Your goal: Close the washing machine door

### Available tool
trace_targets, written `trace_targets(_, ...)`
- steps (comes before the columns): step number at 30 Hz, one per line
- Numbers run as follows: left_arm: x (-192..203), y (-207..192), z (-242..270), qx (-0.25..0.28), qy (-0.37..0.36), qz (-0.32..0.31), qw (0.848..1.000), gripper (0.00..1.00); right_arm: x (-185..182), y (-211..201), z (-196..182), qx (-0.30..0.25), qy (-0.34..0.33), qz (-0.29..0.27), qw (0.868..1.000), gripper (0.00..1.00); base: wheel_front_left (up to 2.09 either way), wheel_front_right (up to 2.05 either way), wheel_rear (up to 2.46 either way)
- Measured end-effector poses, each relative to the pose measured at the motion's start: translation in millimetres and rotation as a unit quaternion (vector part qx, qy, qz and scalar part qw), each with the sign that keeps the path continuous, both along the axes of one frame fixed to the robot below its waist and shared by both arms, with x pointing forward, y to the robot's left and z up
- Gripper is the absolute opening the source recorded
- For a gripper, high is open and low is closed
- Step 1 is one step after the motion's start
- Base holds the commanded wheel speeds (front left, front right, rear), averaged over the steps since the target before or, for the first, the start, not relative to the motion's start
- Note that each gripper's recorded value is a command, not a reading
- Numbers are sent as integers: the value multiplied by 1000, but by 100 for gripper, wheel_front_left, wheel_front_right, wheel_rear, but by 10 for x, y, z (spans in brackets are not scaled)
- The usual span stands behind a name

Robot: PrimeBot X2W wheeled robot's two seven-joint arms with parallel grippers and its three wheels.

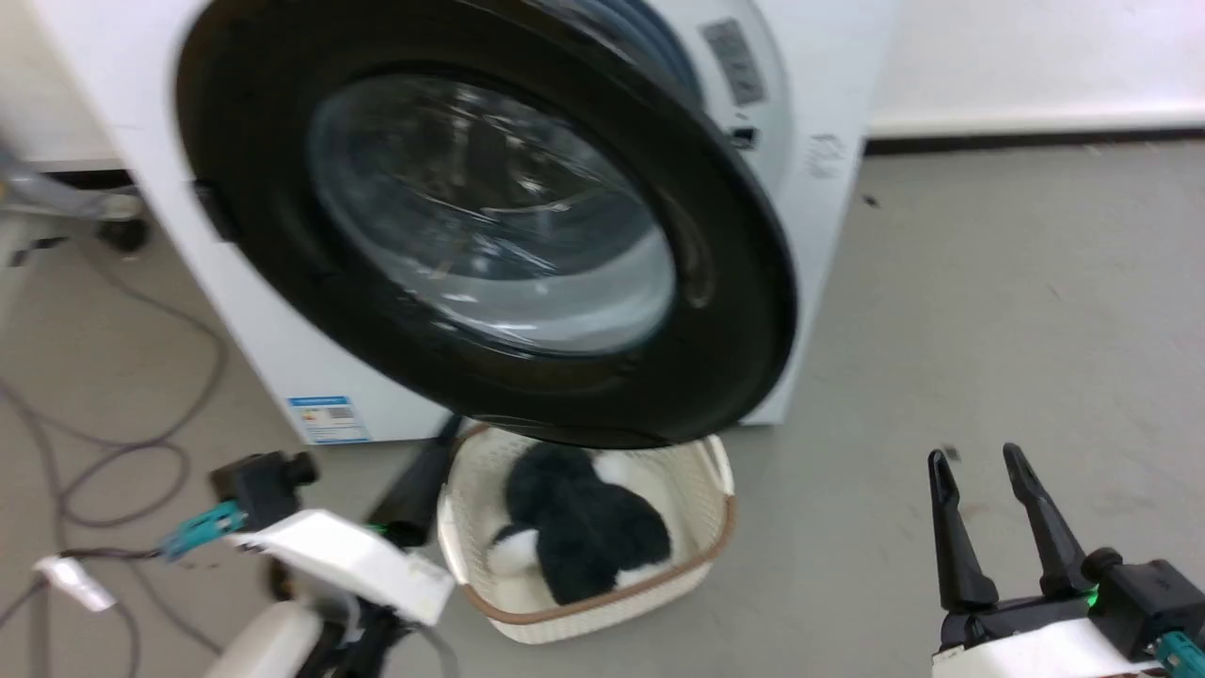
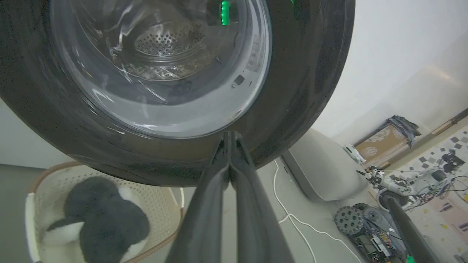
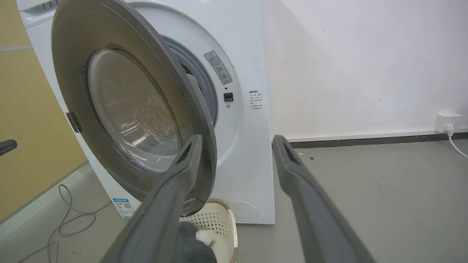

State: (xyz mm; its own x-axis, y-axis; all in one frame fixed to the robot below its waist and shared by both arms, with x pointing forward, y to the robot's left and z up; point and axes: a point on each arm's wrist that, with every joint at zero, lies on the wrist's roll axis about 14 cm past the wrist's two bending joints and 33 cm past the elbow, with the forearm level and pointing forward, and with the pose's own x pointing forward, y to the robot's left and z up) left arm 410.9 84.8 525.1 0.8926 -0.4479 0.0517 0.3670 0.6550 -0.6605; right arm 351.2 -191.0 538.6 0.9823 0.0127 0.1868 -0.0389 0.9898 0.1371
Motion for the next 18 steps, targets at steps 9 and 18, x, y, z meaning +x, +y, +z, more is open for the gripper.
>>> trace_targets(9,-279,1154,758,183,-178,230,939,0,67,369,125,0,-20,58,998,100,0,0,0)
trace_targets(18,-743,1079,409,259,-165,240,921,100,49,549,152,-3,-25,85,996,100,0,0,0)
